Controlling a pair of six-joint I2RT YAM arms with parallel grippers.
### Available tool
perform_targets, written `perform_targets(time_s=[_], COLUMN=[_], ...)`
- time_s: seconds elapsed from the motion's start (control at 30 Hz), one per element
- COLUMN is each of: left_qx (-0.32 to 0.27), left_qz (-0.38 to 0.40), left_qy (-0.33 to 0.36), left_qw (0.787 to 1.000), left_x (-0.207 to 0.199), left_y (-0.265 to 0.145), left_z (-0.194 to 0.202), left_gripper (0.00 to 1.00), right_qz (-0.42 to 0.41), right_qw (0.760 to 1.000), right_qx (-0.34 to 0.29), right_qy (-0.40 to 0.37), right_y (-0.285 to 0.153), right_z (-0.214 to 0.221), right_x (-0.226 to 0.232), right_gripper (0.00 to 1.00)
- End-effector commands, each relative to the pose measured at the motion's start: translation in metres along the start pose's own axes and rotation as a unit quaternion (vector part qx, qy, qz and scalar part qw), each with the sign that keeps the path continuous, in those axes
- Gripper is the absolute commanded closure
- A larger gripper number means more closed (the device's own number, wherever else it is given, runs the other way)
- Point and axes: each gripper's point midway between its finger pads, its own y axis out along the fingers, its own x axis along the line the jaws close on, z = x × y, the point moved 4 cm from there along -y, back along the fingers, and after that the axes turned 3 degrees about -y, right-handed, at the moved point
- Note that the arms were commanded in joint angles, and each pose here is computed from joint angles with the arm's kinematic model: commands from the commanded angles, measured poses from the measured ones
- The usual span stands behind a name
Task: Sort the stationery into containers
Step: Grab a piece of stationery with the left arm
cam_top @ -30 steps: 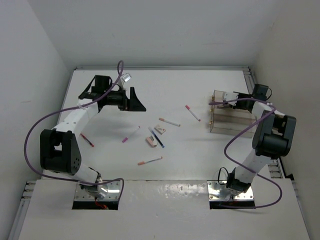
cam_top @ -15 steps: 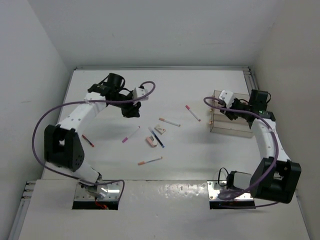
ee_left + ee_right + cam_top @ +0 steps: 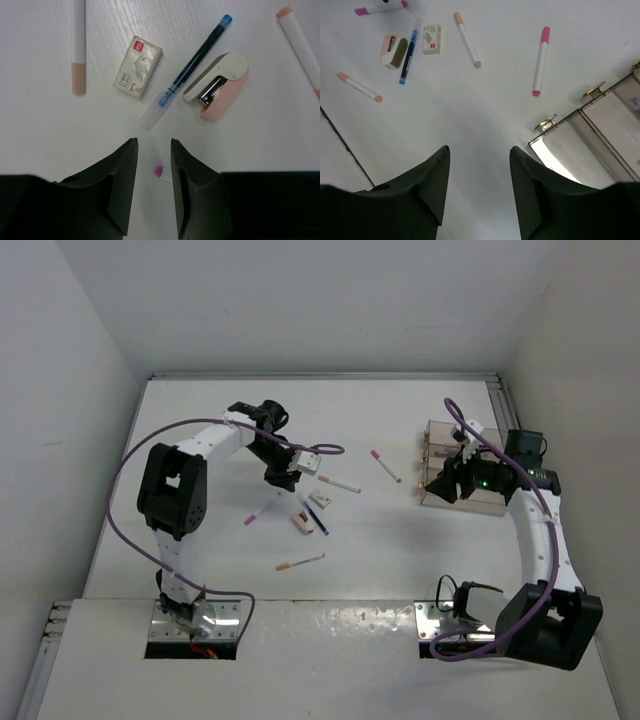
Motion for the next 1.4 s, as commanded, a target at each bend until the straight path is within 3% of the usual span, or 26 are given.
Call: perform_targets(time_s=[0.0,0.33,0.53,0.83,1.13,1.37], left_qx=[-0.019,0.02,0.046,0.079,0.091,0.066], left_qz=[0.009,0.082,0.081,0.086,0.058,-0.008], left_qy=[0.063,0.083,0.071,0.061,0.063,0.107], left_qw=[0.998,0.993,0.993,0.991,0.992,0.992], left_x=[0.01,0.001,0.005,0.006,0.0,-0.005], left_y=[0.007,0.048,0.061,0.07,0.062,0.01], left_z=[-0.017,0.0,0.013,0.026,0.019,-0.04], left_gripper=[0.61,0.58,0.48,0.48,0.82,0.88], right_qz=[-0.018,-0.016,-0.021,-0.035,-0.044,-0.049], right_qw=[0.999,0.998,0.997,0.997,0.998,0.997], right_qx=[-0.02,-0.014,-0.016,-0.025,-0.043,-0.059], right_qy=[0.038,0.063,0.075,0.057,0.027,0.015], right_y=[-0.006,-0.01,-0.006,-0.009,-0.019,-0.027], right_z=[-0.009,-0.011,-0.012,-0.025,-0.051,-0.067], right_x=[0.011,0.001,-0.006,-0.008,0.002,0.018], right_gripper=[0.49,0.47,0.45,0.45,0.46,0.47])
